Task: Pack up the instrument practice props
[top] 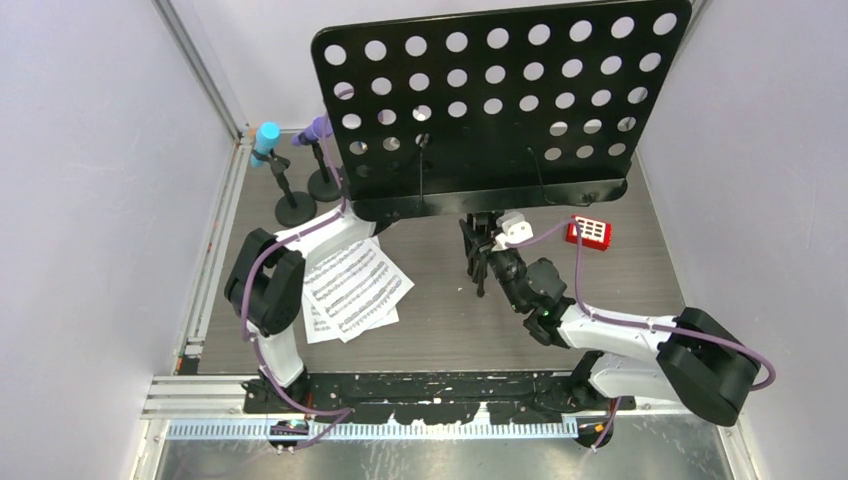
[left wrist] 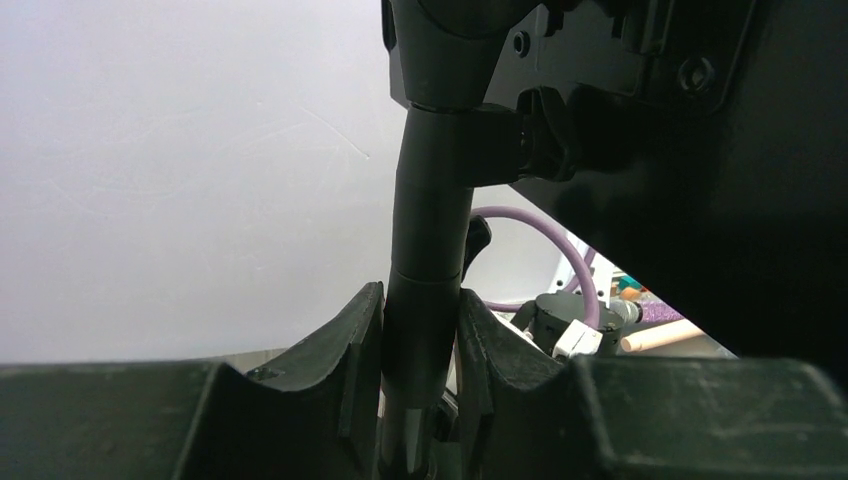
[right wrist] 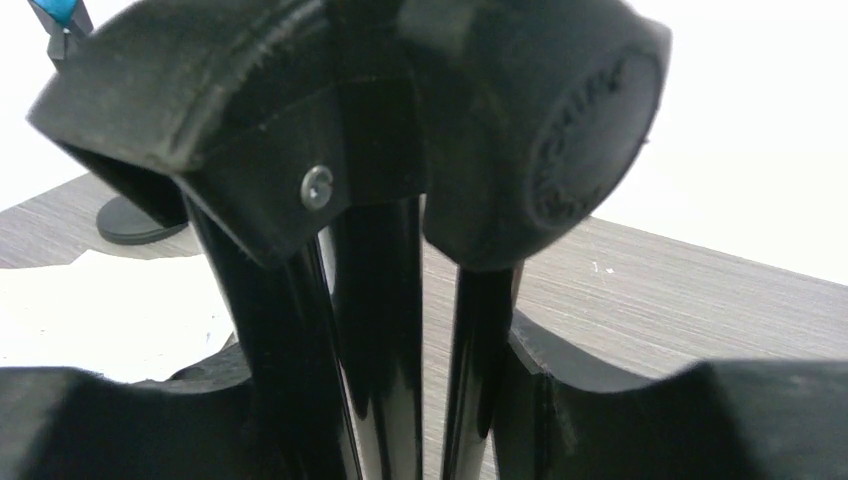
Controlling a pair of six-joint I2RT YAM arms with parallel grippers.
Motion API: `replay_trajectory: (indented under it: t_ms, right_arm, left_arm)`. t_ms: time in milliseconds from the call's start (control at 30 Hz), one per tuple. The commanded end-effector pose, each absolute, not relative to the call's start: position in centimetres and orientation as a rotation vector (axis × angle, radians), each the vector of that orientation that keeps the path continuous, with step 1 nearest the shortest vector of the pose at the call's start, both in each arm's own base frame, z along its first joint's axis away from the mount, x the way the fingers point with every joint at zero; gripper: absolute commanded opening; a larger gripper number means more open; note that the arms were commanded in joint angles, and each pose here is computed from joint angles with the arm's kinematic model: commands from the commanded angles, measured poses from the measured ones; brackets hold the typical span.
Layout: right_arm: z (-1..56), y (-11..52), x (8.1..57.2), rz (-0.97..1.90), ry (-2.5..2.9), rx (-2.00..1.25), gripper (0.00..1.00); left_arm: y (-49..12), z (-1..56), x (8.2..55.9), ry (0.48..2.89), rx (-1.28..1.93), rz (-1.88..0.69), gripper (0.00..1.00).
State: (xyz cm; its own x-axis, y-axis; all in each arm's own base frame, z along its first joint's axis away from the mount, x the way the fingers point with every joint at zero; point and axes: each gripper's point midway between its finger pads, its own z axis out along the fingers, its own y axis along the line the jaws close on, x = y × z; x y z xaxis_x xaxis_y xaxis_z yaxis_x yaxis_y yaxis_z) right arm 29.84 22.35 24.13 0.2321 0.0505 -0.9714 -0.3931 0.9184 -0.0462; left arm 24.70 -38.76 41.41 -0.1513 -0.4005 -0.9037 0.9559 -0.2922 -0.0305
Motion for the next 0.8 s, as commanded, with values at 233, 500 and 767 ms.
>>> replay_trajectory:
  t_ms: [233, 500, 767]
  right_arm:
    - [29.4, 22.4, 30.6, 0.295, 1.172, -0.253, 0.79]
    - [28.1, 23.2, 31.5, 0.285, 1.194, -0.259, 0.68]
    - [26.3, 22.6, 31.6, 0.277, 1.234, -0.238, 0.24]
  left_arm:
    - [-38.1, 44.4, 24.5, 0.753, 0.947, -1.676, 0.00]
    - [-38.1, 44.4, 24.4, 0.754, 0.950, -1.678, 0.00]
    - [-38.2, 44.1, 24.6, 0.766, 0.948, -1.677, 0.00]
